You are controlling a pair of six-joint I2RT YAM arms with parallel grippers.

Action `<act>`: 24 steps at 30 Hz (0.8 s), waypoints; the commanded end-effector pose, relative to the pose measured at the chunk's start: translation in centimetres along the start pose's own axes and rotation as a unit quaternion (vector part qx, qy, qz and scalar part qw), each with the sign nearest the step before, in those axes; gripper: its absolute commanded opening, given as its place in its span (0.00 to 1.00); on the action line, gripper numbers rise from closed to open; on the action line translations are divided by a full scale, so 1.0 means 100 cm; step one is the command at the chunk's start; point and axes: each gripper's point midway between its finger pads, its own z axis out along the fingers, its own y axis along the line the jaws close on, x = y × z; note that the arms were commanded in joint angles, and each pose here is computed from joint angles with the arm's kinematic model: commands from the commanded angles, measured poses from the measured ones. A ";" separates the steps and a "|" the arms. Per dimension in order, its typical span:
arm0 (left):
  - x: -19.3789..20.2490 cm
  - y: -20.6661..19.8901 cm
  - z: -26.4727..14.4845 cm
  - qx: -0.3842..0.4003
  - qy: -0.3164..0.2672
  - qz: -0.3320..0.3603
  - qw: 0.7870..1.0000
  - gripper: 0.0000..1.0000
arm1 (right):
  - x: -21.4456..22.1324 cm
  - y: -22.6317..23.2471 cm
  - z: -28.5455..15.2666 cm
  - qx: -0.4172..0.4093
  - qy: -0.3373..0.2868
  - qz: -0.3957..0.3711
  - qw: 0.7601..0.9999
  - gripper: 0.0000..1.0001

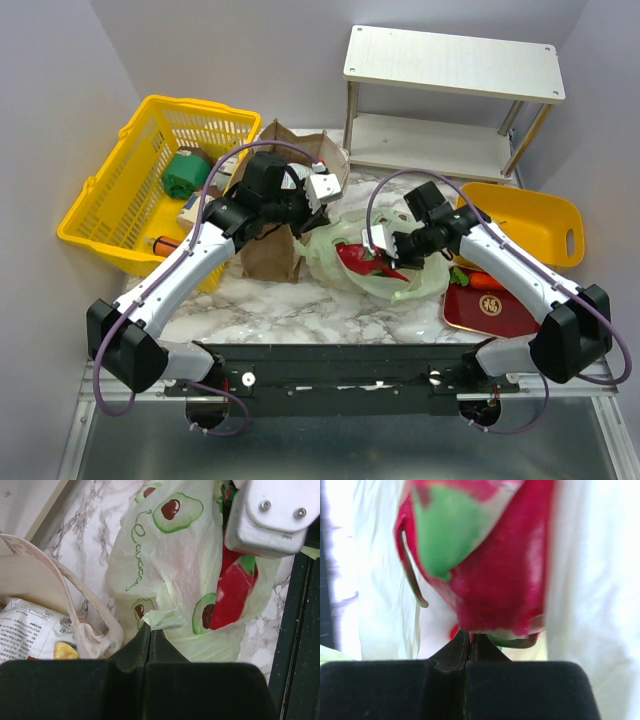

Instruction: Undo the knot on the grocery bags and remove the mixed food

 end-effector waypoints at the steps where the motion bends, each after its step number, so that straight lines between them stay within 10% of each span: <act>1: -0.014 0.011 0.000 -0.027 -0.019 0.008 0.999 0.00 | 0.009 0.053 0.003 -0.079 -0.009 0.039 0.996 0.00; 8: -0.015 0.026 -0.008 -0.074 -0.013 0.023 0.997 0.00 | 0.017 0.073 -0.010 -0.113 0.016 0.030 0.993 0.01; 15: 0.002 0.008 0.001 -0.045 -0.001 0.008 0.999 0.00 | -0.098 0.024 -0.072 -0.001 -0.176 0.042 0.984 0.00; 24: 0.007 0.004 0.005 -0.041 0.007 0.004 0.999 0.00 | -0.170 -0.013 -0.121 -0.005 -0.337 0.223 0.915 0.00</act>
